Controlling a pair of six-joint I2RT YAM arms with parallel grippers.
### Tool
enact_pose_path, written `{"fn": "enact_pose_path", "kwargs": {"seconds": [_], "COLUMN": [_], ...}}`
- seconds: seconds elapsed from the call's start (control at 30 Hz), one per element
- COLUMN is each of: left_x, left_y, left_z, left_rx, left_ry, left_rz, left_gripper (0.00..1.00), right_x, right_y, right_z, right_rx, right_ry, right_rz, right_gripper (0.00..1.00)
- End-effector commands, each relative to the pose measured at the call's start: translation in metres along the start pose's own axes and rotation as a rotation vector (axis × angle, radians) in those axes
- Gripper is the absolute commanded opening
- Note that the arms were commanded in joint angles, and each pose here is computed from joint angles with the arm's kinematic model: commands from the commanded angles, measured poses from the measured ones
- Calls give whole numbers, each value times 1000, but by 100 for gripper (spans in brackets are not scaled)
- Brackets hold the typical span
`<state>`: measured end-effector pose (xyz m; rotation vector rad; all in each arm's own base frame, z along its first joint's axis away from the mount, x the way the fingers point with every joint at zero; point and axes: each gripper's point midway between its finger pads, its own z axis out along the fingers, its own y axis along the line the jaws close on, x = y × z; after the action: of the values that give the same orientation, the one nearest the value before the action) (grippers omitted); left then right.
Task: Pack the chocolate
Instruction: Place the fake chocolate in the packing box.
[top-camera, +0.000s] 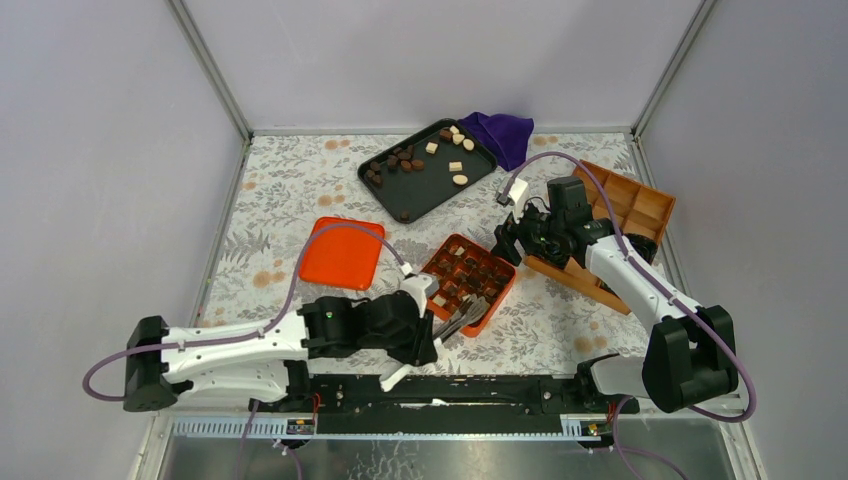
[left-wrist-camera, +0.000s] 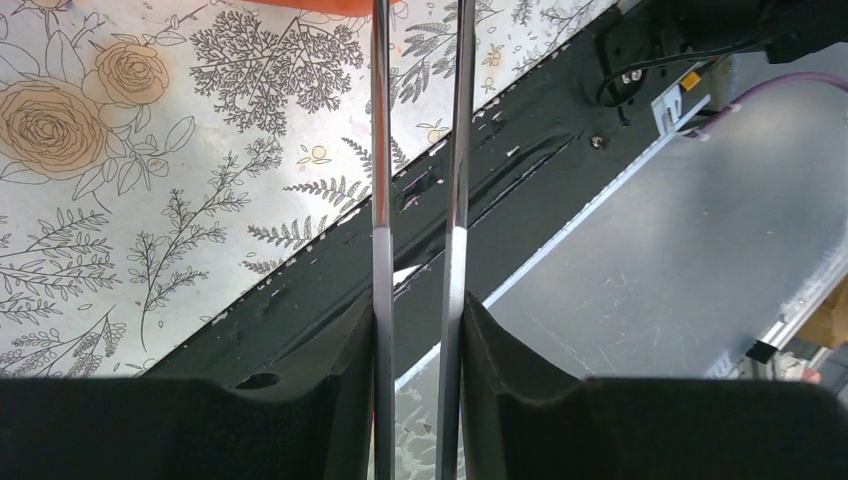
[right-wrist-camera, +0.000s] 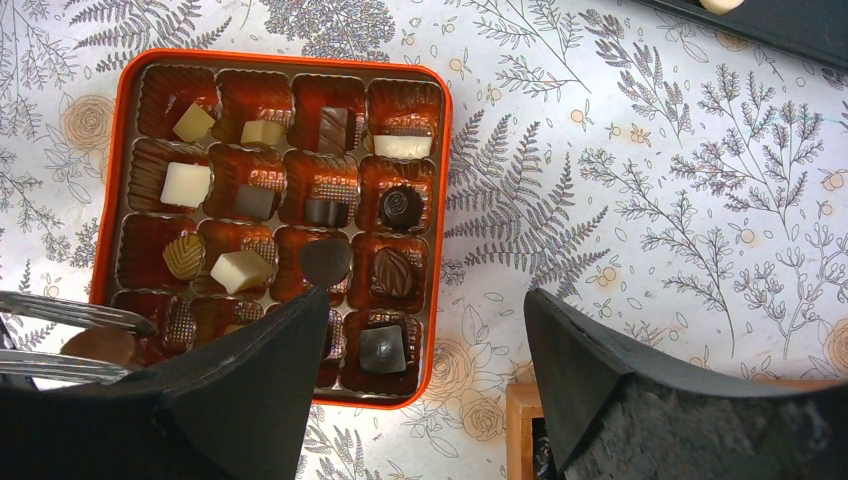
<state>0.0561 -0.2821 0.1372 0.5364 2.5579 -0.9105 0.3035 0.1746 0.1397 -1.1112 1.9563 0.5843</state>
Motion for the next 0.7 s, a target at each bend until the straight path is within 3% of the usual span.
{"fn": "enact_pose_path", "kwargs": {"seconds": [0.0,0.23,0.67], "left_x": [-24,-24,-16], "left_y": [-11,-8,-4], "left_z": [0,5,11], "left_rx": [-50,-88,-119], "left_ry": [-85,-63,-9], "left_rz": [14,37,63], "left_gripper": [1,7,33], "right_x": [-4,-4,-5], "right_y": [-2,-2,-2], "right_z": [0,-1,-1], "right_rx": [-7,-8,-8], "right_ry": [-12,-11,-13], "right_rz": [-14,-12,-12], "right_gripper": [79,79,80]}}
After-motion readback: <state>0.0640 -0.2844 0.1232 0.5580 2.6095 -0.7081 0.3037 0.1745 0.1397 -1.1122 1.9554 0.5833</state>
